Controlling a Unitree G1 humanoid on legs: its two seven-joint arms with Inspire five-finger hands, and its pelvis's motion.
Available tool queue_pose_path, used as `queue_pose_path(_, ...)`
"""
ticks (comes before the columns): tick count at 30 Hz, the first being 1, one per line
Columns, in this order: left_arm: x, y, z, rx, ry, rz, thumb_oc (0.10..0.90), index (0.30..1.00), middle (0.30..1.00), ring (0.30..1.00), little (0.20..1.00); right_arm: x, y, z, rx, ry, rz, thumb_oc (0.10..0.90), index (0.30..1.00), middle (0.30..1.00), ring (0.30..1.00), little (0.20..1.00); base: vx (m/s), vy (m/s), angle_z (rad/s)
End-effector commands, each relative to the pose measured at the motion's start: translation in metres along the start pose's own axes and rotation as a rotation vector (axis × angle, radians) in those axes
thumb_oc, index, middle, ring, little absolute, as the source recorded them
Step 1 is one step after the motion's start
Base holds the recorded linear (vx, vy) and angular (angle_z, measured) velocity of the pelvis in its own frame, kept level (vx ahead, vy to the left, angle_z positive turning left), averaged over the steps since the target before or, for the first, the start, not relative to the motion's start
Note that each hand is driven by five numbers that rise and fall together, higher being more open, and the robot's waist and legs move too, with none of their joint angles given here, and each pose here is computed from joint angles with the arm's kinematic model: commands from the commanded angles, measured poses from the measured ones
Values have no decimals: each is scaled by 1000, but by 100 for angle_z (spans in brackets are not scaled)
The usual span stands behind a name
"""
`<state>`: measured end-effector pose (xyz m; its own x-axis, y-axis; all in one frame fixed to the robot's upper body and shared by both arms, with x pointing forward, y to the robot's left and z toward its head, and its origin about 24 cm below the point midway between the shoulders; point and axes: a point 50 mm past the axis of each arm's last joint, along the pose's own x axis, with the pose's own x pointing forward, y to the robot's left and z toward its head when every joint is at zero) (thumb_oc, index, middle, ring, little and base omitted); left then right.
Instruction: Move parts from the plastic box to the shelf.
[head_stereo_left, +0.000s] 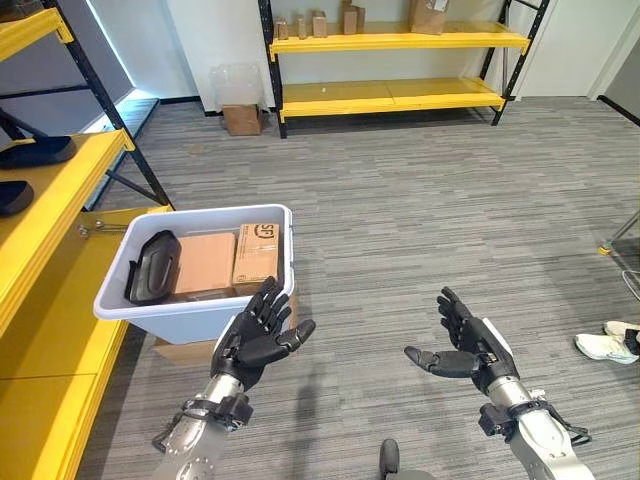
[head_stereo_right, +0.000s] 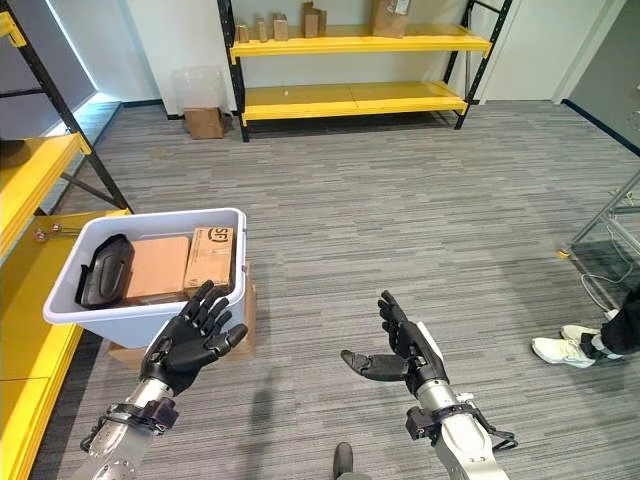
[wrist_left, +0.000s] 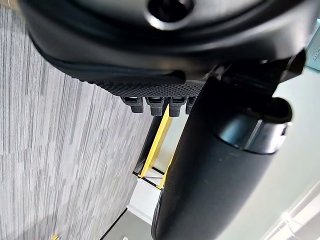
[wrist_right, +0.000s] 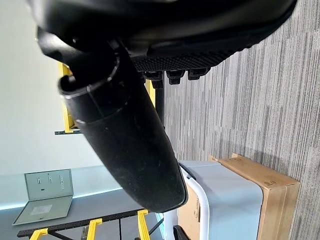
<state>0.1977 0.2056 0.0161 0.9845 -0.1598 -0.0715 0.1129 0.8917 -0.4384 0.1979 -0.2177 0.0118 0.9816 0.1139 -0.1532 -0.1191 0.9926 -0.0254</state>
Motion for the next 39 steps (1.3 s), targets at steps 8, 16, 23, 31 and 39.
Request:
queue_pose_path(8, 17, -9, 65, 184, -264, -109, 900, 1000, 1000, 1000, 1000, 21, 11, 63, 9, -330, 63, 900, 1000, 1000, 1000, 1000, -55, -23, 9)
queue_pose_path(16, 23, -20, 74, 226, -317, -150, 900, 1000, 1000, 1000, 1000, 31, 18, 66, -14, -328, 115, 900, 1000, 1000, 1000, 1000, -54, 48, 17)
queue_pose_path(23, 18, -11, 81, 362, -373, -119, 900, 1000, 1000, 1000, 1000, 30, 10, 74, -14, -338, 188, 900, 1000, 1000, 1000, 1000, 245, 668, 0)
queue_pose_path(31, 21, -11, 96, 554, -402, -81, 900, 1000, 1000, 1000, 1000, 33, 34, 77, 10, -386, 262, 900, 1000, 1000, 1000, 1000, 144, 416, -7)
queue_pose_path(39, 23, -19, 92, 496, -401, -141, 900, 1000, 1000, 1000, 1000, 25, 25, 71, 24, -385, 160, 900, 1000, 1000, 1000, 1000, 93, 50, -5)
